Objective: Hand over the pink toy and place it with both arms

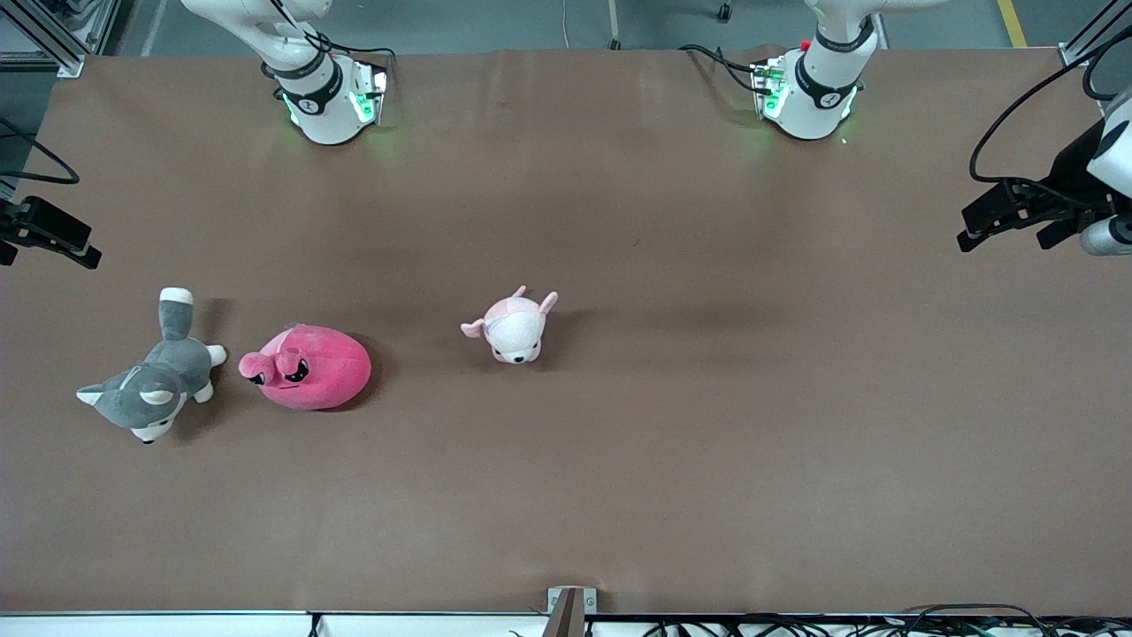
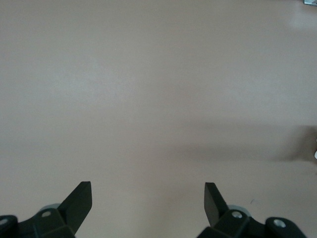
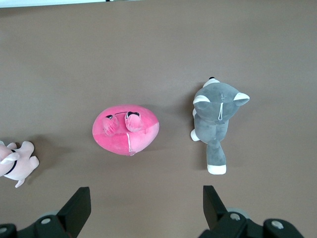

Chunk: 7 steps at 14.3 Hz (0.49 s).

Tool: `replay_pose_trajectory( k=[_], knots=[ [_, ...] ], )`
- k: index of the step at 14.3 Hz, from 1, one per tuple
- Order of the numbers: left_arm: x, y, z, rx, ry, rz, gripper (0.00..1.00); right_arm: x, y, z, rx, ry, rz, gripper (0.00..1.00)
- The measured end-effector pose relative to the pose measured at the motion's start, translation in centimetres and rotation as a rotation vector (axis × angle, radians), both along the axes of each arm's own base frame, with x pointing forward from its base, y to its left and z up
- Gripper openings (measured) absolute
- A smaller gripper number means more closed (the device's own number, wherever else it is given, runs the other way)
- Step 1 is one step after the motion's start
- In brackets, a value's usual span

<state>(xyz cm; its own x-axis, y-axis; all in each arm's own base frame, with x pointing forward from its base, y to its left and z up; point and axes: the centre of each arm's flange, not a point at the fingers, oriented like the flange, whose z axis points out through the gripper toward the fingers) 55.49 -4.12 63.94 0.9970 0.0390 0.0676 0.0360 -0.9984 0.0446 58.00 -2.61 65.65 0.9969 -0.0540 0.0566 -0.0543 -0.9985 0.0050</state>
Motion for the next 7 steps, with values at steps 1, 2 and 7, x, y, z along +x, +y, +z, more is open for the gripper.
replay_pose_trajectory(
  k=[1,2,7],
  knots=[
    [0.0,-0.1,0.1,0.0,-0.002,-0.002,1.0,0.2,0.0,-0.5,-0.001,-0.004,0.007,1.0],
    [0.0,-0.4,0.2,0.0,-0.003,-0.007,1.0,0.4,0.0,-1.1,-0.001,-0.003,0.013,1.0],
    [-0.1,-1.1,0.4,0.0,-0.005,-0.02,1.0,0.5,-0.5,-2.1,-0.005,0.002,0.018,1.0]
  ],
)
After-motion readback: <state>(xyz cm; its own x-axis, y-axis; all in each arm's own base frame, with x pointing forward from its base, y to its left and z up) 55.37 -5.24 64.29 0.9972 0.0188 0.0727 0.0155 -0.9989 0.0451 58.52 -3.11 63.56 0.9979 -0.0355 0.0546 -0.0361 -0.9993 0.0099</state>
